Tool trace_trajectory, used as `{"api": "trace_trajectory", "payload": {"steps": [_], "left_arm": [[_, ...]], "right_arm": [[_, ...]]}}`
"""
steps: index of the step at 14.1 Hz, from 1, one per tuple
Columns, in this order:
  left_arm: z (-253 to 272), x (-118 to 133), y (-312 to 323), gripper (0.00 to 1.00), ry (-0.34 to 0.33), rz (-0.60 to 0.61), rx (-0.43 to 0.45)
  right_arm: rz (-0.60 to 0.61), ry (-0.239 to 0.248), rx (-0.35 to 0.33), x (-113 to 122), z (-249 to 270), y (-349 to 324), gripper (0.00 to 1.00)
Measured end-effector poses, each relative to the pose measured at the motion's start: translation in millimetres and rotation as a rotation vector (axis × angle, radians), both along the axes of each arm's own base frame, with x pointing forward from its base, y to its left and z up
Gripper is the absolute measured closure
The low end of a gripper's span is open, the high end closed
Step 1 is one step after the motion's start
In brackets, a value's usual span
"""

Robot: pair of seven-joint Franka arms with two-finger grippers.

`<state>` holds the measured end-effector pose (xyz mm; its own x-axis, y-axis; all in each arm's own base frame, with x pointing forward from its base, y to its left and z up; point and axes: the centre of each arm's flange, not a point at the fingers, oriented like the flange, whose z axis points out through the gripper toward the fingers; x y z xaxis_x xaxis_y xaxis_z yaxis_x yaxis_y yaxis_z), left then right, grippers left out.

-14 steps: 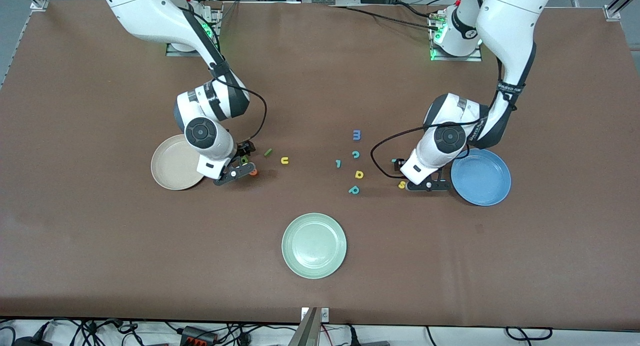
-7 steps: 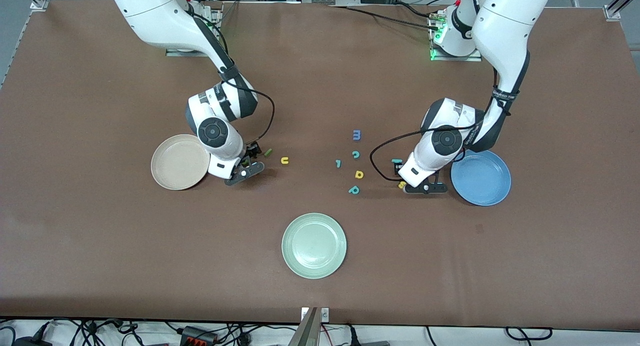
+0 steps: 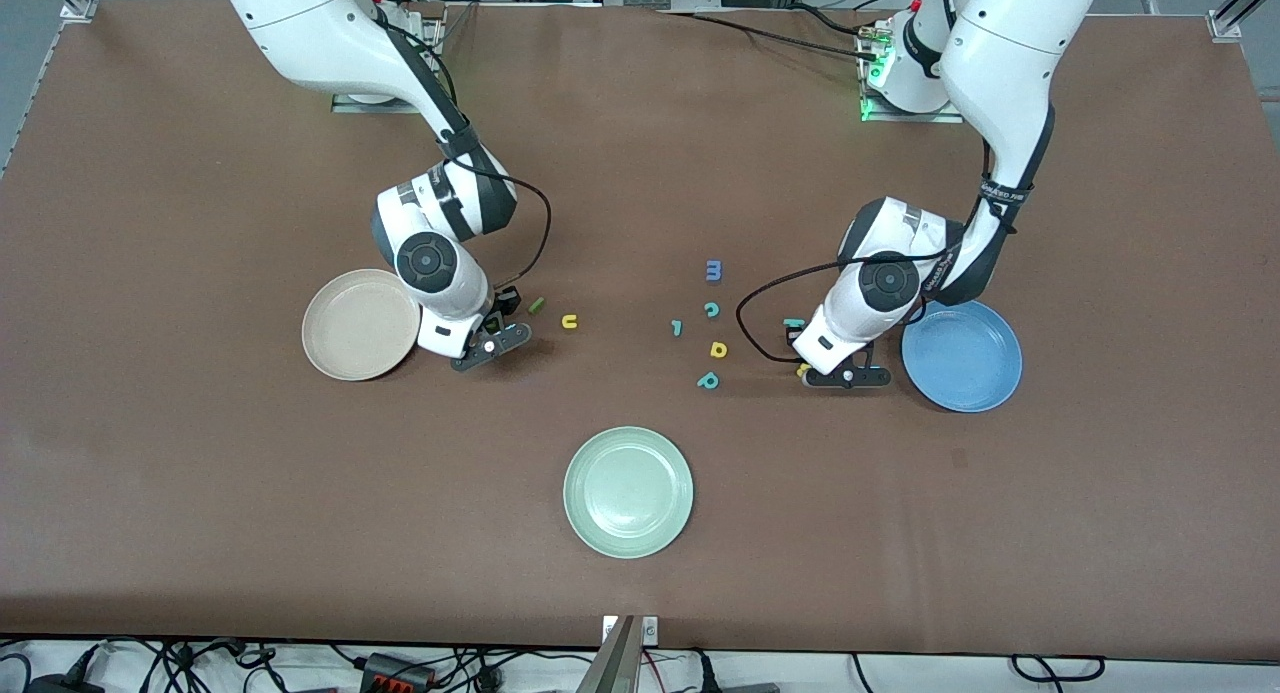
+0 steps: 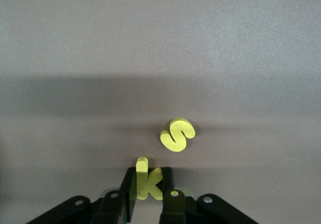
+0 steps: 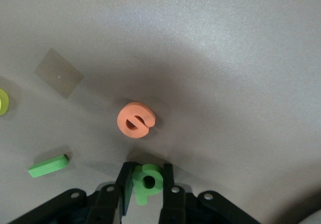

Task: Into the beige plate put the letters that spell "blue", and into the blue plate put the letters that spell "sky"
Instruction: 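Close both grippers on the green p and the yellow k, then lower the p onto the beige plate and the k onto the blue plate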

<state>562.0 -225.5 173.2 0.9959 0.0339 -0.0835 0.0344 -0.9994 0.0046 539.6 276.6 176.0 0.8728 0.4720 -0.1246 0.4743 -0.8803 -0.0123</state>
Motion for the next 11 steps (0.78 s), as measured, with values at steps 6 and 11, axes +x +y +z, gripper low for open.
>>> {"api": "trace_trajectory", "payload": {"steps": [6, 11], "left_arm": [[59.0, 30.7, 65.2, 0.76, 0.084, 0.061, 0.064], [77.0, 55.5, 182.9, 0.76, 0.114, -0.025, 0.121]], "right_arm": [[-0.093, 0.005, -0.016, 29.8, 39.2, -50.6, 0.72], [-0.278, 0.077, -0.024, 55.0, 80.0, -201.9, 0.72]]}}
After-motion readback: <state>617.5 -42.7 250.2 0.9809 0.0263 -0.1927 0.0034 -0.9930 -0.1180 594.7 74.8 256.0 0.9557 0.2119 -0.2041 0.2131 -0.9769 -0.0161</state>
